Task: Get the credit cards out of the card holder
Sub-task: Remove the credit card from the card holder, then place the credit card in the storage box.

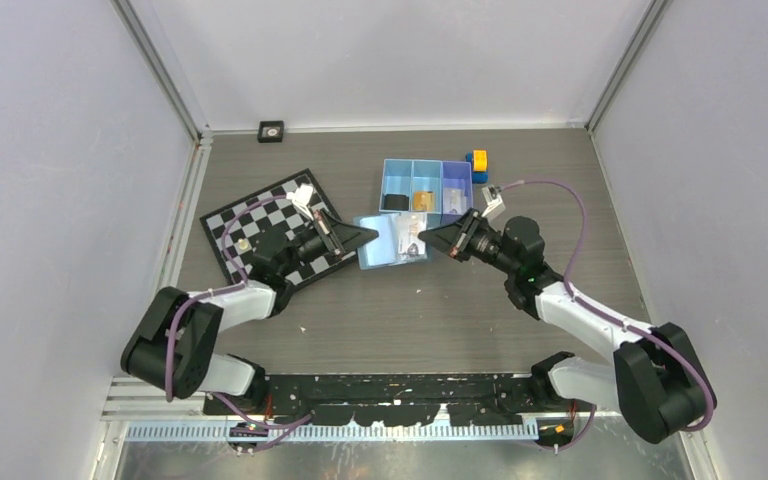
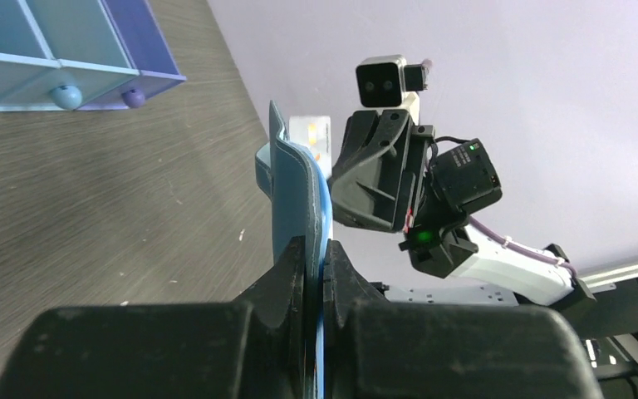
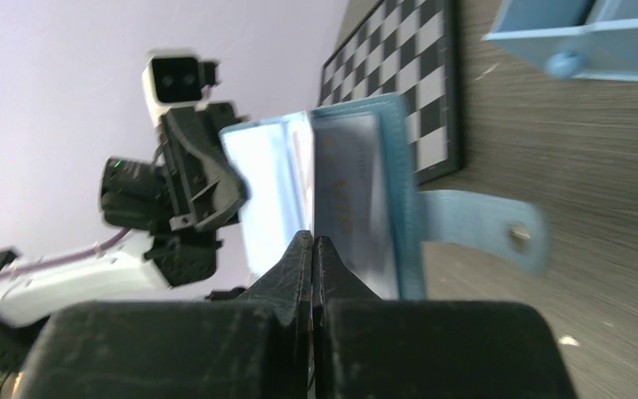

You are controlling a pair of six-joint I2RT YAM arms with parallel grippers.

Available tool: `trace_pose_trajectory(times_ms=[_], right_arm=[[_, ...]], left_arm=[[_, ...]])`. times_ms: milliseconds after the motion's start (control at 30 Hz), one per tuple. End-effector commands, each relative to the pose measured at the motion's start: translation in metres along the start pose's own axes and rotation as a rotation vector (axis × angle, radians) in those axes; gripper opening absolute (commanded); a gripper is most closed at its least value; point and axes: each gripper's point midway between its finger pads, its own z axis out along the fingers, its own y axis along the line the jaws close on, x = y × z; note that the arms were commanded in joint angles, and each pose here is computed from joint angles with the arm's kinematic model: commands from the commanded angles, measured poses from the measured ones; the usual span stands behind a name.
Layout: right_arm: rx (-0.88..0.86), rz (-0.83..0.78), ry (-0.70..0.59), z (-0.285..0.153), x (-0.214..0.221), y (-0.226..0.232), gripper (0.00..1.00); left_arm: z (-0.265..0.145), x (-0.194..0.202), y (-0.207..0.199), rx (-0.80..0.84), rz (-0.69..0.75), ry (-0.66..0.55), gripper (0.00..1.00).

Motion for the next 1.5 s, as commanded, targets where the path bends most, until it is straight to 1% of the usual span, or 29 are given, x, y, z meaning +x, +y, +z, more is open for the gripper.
trace_pose_trajectory(times_ms=[0,167,400,633,800,1000,1167,1333,1467], right_arm=[[0.156,-0.025,-0.133,-0.014,-0.023,-0.030,0.01],[0.214,-0.047,-0.194,-0.026,-0.033,-0.035,0.00],[0.245,-0.060,-0.216,-0.030,-0.037,-0.039,0.00],[0.302,-0.095,-0.228,-0.034,-0.043,-0.044,0.01],[0.420,-0.172,-0.167,-0.032,-0.053,-0.050,0.01],[0.604,-0.231,-0.173,-0.035,-0.081,-0.069,0.00],[0.730,-0.304,-0.086,-0.025,-0.106,-0.081,0.00],[0.786,-0.290,-0.072,-0.019,-0.138,-0.103,0.00],[0.763,-0.208,-0.021,-0.006,-0.149,-0.124,0.00]], left_arm=[[-0.006,-0.004,0.007,-0.085,0.060,-0.023,0.00],[-0.013,-0.008,0.021,-0.193,0.076,-0.045,0.00],[-0.026,-0.015,0.035,-0.328,0.111,-0.092,0.00],[-0.033,-0.019,0.036,-0.363,0.119,-0.121,0.00],[-0.036,-0.021,0.040,-0.385,0.115,-0.135,0.00],[-0.036,-0.021,0.036,-0.373,0.111,-0.135,0.00],[-0.038,-0.023,0.034,-0.374,0.131,-0.139,0.00],[-0.039,-0.023,0.035,-0.387,0.134,-0.142,0.00],[-0.038,-0.022,0.037,-0.390,0.131,-0.135,0.00]])
